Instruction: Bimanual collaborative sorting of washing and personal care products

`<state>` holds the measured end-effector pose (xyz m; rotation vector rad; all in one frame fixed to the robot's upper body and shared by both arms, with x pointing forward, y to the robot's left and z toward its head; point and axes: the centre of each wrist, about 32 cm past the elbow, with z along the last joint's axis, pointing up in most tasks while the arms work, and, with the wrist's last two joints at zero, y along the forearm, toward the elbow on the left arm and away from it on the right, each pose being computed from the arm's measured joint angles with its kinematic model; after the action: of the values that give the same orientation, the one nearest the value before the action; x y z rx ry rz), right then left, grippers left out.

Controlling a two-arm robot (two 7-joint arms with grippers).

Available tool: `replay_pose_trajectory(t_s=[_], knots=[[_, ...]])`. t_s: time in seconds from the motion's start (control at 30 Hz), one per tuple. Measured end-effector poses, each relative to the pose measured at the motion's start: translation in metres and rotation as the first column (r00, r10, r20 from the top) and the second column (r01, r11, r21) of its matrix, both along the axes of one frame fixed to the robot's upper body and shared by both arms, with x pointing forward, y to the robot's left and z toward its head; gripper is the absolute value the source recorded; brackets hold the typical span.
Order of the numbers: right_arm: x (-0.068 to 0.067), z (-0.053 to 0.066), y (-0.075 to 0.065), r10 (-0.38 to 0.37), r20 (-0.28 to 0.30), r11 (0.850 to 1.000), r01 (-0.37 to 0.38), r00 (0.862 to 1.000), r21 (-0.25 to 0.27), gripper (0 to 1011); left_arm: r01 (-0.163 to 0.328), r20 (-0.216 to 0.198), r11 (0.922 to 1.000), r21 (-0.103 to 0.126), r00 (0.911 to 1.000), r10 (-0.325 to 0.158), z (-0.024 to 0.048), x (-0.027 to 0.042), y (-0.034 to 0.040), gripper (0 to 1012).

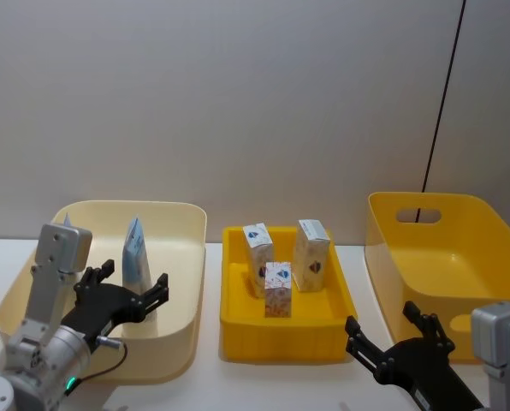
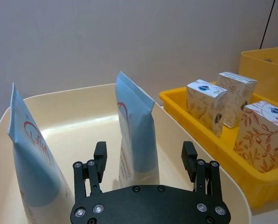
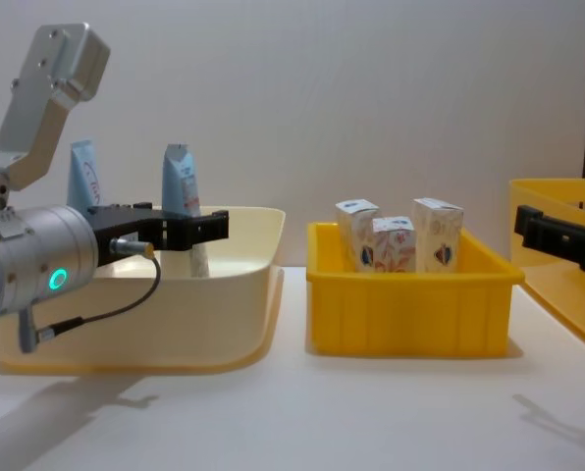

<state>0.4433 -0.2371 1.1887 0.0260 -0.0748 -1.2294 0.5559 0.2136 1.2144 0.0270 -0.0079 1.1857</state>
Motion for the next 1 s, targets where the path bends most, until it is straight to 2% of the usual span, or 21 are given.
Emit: replay_pose_trajectory(t_s=[0.33, 0.47, 0.73, 0.83, 1.0], knots=[[0.000, 0.000, 0.000, 0.000, 0.000, 1.000, 0.000, 1.000, 0.000, 1000, -0.017, 0.005, 0.9998, -0.013, 0.9998, 0.018, -0.0026, 0.0086, -0.0036, 999], [0.000, 0.000, 0.000, 0.000, 0.000, 1.000, 0.000, 1.000, 0.000, 1000, -0.022, 0.006, 0.9996, -0.016, 0.9997, 0.022, -0.0034, 0.0109, -0.0046, 925], [0.000, 0.000, 0.000, 0.000, 0.000, 1.000, 0.000, 1.000, 0.000, 1000, -0.027, 0.007, 0.9994, -0.020, 0.9996, 0.027, -0.0041, 0.0133, -0.0060, 670], [0.000, 0.000, 0.000, 0.000, 0.000, 1.000, 0.000, 1.000, 0.000, 1000, -0.028, 0.007, 0.9994, -0.020, 0.9996, 0.028, -0.0044, 0.0136, -0.0062, 612], [0.000, 0.000, 0.000, 0.000, 0.000, 1.000, 0.000, 1.000, 0.000, 999, -0.029, 0.007, 0.9993, -0.022, 0.9995, 0.029, -0.0044, 0.0144, -0.0067, 424]])
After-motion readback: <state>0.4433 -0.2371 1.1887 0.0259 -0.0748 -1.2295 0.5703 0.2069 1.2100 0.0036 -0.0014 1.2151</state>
